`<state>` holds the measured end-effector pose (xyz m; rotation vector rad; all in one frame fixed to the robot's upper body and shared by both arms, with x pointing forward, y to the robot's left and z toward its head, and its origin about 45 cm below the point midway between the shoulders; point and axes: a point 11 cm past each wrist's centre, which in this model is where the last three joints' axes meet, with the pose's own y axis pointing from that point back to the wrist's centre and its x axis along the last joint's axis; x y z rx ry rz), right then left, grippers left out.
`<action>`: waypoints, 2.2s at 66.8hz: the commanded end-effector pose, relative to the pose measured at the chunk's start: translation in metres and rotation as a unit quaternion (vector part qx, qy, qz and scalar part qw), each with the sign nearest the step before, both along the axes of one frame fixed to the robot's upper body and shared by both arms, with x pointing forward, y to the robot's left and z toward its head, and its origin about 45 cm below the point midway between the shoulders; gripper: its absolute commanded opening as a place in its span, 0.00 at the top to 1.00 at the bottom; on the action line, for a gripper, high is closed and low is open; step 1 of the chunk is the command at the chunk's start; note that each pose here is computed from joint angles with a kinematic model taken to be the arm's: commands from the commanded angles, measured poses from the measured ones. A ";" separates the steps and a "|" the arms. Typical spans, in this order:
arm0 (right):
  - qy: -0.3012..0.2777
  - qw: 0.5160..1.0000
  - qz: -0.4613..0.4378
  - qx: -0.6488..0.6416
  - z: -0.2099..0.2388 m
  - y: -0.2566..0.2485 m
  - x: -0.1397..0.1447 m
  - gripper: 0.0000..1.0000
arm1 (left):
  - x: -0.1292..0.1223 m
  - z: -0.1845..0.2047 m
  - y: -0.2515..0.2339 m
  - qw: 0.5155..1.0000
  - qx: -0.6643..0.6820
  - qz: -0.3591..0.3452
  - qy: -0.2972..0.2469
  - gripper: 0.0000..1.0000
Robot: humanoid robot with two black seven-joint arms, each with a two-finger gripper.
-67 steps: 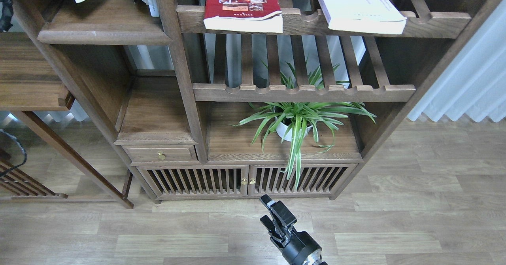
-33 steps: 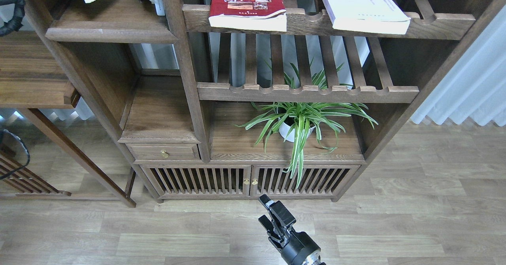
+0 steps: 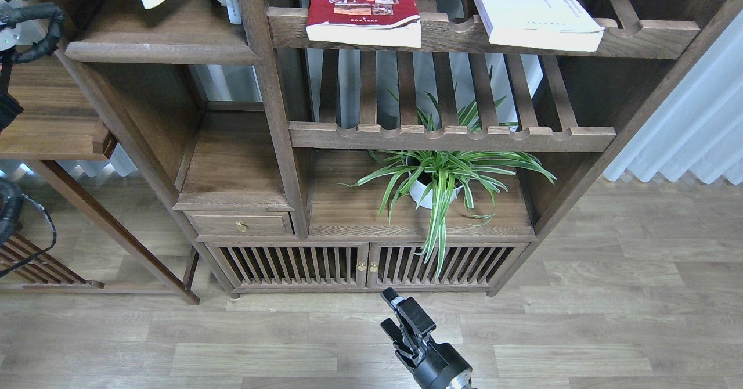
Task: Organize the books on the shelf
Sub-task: 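Place the paperback upright on the top shelf beside the red book, then withdraw the left gripper from the top shelf and lower it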
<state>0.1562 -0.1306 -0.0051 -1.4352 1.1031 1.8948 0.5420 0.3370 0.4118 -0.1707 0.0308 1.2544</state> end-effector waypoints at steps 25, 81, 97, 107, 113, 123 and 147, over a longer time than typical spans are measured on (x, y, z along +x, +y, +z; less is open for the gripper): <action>-0.001 1.000 -0.010 0.004 0.002 -0.002 0.001 0.01 | 0.001 -0.006 -0.010 1.000 0.002 -0.009 0.004 0.70; 0.002 1.000 -0.013 0.003 0.001 -0.004 0.000 0.01 | 0.004 0.026 -0.074 0.972 -0.218 -0.072 -0.053 0.38; 0.000 1.000 -0.023 0.004 0.002 -0.008 0.004 0.01 | -0.011 0.003 -0.055 0.972 -0.218 -0.074 -0.048 0.30; -0.001 1.000 -0.024 0.004 0.002 -0.008 0.005 0.01 | -0.025 -0.019 -0.060 0.964 -0.249 -0.078 -0.043 0.26; -0.002 1.000 -0.026 0.004 0.002 -0.009 0.006 0.01 | -0.037 -0.021 -0.057 0.961 -0.267 -0.063 -0.046 0.25; -0.005 0.999 -0.038 0.003 0.003 -0.015 0.011 0.01 | -0.060 -0.022 -0.040 0.956 -0.289 -0.021 -0.051 0.16; -0.036 0.998 -0.033 0.033 0.028 -0.006 0.022 0.01 | -0.124 -0.071 -0.015 0.960 -0.278 -0.020 -0.038 0.00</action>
